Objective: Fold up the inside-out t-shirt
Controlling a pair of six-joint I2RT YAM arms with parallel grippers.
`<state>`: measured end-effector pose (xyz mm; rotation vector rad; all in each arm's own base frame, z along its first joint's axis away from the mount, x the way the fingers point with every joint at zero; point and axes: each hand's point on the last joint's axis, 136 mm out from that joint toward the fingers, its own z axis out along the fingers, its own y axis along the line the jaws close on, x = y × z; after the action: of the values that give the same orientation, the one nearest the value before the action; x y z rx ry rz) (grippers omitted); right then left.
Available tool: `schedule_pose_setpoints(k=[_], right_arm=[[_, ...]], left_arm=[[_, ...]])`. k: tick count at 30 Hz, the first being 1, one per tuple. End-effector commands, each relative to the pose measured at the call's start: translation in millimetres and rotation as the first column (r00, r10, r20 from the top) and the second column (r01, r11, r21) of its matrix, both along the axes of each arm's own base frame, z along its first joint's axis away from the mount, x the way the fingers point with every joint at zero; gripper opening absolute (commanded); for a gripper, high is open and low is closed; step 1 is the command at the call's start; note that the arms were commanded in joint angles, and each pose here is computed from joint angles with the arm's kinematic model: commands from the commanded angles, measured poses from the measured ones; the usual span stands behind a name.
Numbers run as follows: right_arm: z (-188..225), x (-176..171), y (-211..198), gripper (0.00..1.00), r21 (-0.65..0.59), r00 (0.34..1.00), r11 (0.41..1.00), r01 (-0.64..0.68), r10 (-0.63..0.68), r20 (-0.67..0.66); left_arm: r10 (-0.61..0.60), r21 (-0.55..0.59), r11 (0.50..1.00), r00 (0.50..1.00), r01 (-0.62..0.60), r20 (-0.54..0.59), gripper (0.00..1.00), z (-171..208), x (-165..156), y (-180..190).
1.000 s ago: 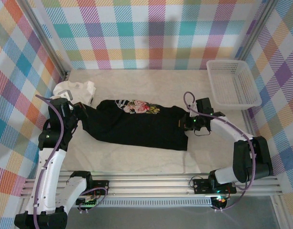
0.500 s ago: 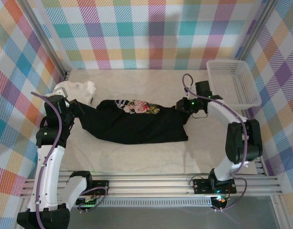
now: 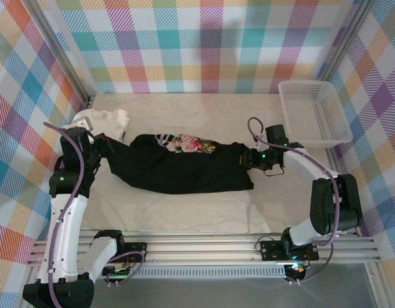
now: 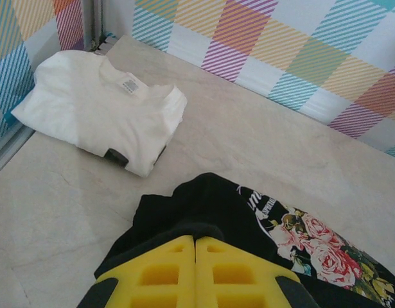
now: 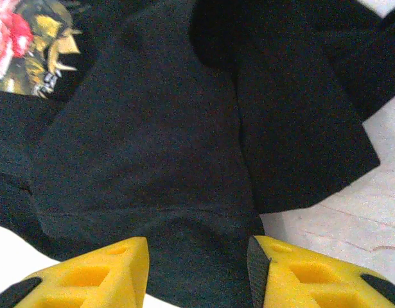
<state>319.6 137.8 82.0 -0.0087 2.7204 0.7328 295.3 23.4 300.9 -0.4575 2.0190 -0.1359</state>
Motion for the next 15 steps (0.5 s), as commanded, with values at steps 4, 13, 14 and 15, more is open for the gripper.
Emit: schedule_pose_setpoints(k=[4,13,14,15], right_arm=[[-16.4,12.7,7.0,0.45,0.013,0.999,1.000,-0.020,0.021,-0.032],[-17.5,17.2,16.2,0.43,0.054,0.998,0.998,-0.045,0.048,-0.046],[-16.5,15.4,16.1,0.42,0.057,0.998,0.997,-0.046,0.049,-0.047],[-15.1,13.2,16.3,0.41,0.058,0.998,0.997,-0.048,0.050,-0.049]], left_arm=[[-0.010,0.003,1.000,0.999,0.009,0.053,0.00,13.1,4.8,1.7],[-0.014,0.001,1.000,0.999,0.014,0.051,0.00,11.8,4.1,0.8],[-0.014,0.002,1.000,0.999,0.014,0.051,0.00,11.6,4.0,0.9],[-0.014,0.002,1.000,0.999,0.014,0.051,0.00,11.7,4.1,1.0]])
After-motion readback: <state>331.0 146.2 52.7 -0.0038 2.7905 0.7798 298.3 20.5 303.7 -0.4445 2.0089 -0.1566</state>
